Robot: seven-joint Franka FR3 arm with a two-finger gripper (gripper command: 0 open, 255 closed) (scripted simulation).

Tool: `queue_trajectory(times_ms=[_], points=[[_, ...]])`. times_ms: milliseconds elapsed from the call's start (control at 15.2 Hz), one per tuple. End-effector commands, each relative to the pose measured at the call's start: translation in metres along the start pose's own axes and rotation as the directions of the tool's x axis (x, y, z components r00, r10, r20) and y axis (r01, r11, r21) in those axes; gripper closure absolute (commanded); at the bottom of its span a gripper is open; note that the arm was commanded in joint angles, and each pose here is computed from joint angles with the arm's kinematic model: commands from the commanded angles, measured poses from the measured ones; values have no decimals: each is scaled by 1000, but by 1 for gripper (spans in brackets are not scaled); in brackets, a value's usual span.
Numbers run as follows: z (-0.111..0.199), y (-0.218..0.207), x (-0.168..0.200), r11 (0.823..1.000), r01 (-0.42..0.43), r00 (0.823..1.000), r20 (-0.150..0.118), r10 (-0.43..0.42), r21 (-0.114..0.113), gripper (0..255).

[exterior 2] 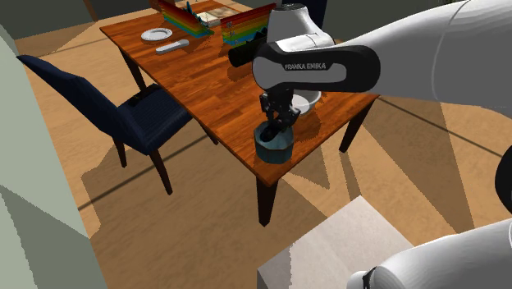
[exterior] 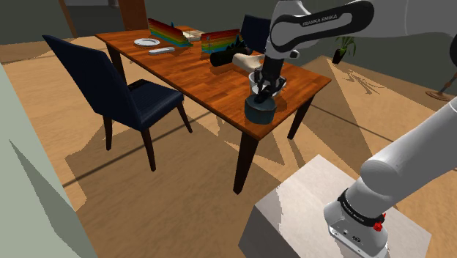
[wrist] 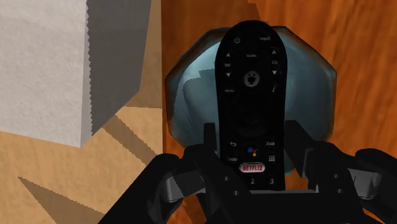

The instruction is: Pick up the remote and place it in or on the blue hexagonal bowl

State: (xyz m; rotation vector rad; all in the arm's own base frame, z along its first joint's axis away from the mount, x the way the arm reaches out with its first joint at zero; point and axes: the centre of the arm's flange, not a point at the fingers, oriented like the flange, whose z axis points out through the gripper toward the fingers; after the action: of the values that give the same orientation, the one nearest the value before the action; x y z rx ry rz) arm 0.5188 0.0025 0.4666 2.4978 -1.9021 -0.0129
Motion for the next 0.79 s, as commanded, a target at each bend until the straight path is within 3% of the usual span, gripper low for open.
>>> queue_trajectory(times_ms=[0, 264, 726], points=[[12, 0, 0, 1000, 0, 1000, 0, 0, 1, 255], [35, 0, 0, 1000, 0, 1000, 0, 0, 1, 255], [35, 0, 0, 1000, 0, 1000, 0, 0, 1, 255]])
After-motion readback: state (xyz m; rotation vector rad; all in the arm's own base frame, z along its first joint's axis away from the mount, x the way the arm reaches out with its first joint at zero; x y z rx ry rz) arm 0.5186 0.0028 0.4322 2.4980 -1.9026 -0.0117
